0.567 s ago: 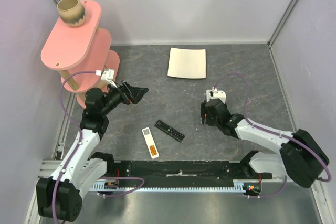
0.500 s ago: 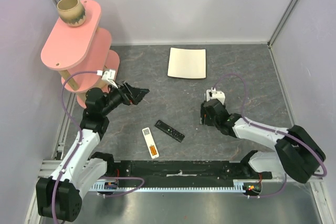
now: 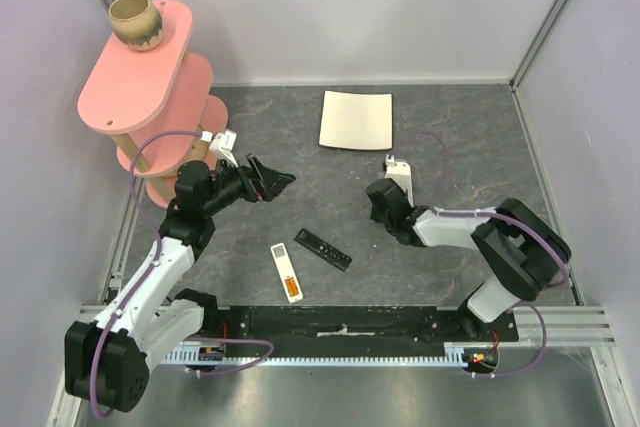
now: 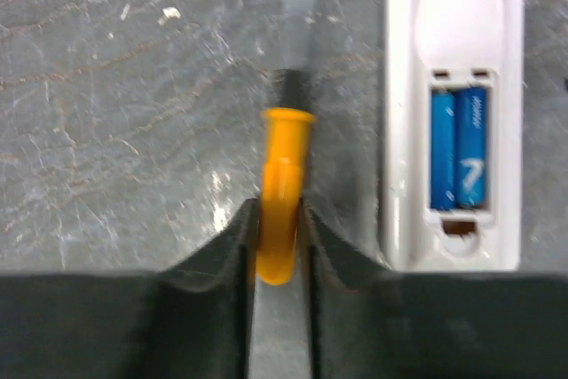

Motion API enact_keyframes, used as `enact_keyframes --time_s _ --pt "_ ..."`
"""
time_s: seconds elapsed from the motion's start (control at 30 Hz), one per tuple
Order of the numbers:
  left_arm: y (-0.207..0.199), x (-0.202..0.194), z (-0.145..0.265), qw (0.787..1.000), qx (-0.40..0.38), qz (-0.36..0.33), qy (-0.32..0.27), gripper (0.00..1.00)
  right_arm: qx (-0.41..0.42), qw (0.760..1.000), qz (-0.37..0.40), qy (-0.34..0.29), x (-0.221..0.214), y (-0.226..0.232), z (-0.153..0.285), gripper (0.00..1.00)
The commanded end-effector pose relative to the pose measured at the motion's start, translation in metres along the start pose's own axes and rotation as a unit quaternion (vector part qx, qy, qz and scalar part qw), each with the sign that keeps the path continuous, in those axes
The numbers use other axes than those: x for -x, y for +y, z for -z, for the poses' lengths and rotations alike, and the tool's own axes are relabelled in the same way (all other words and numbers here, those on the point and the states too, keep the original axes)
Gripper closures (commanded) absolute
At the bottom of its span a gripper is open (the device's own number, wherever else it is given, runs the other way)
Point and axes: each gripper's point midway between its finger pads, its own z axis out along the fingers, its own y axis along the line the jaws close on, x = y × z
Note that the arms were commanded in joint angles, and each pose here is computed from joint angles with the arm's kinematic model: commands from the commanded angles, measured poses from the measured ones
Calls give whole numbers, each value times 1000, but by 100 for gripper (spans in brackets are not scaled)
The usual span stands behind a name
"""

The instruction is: Unload the batteries from the remote control

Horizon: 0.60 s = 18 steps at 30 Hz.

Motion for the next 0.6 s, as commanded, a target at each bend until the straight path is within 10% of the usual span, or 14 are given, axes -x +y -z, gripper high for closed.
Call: enact_keyframes --time_s 0.0,0.1,0.57 --pt "2 2 -7 1000 23 -13 7 5 -30 999 16 21 -14 6 -17 79" --pt "7 2 -5 999 41 -23 4 5 -36 998 38 30 -14 11 -20 100" --pt "-28 -34 2 979 -13 -194 61 9 165 966 196 -45 65 76 46 100"
